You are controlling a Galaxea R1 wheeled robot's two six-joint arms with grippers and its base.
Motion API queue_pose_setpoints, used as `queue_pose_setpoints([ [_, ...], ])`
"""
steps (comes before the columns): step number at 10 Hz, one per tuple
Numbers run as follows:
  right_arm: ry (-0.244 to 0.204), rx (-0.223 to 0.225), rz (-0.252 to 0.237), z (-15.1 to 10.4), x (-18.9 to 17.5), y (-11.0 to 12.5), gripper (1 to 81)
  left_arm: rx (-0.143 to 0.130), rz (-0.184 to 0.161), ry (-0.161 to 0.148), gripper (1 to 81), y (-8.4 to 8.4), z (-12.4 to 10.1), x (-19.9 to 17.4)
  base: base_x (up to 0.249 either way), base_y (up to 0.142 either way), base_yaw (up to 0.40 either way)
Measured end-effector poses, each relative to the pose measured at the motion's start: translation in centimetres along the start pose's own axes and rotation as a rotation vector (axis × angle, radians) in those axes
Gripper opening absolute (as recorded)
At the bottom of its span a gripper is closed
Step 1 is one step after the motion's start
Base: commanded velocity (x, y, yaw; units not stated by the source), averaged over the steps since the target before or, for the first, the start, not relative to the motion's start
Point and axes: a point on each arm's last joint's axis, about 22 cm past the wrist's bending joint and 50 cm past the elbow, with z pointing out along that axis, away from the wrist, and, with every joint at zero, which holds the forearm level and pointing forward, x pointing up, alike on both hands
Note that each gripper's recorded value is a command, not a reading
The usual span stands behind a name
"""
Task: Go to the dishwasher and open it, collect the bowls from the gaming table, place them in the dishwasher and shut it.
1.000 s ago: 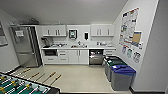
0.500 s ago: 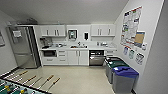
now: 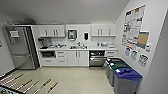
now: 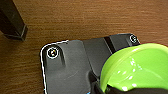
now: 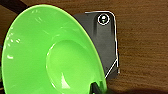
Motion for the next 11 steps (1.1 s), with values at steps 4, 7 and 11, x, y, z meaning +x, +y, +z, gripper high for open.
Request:
queue_pose_setpoints([
  [4, -0.001, 0.0, 0.0, 0.02, -0.02, -0.06, 1.0, 0.0, 0.0, 0.0, 1.0, 0.08, 0.05, 0.03, 0.177, 0.0, 0.0],
  [7, -0.001, 0.0, 0.0, 0.0, -0.05, -0.01, 1.0, 0.002, 0.0, -0.001, 1.0, -0.06, -0.01, -0.04, 0.177, 0.0, 0.0],
  [11, -0.001, 0.0, 0.0, 0.0, -0.06, -0.01, 1.0, 0.0, 0.0, -0.001, 1.0, 0.11, 0.05, -0.03, 0.18, 0.0, 0.0],
])
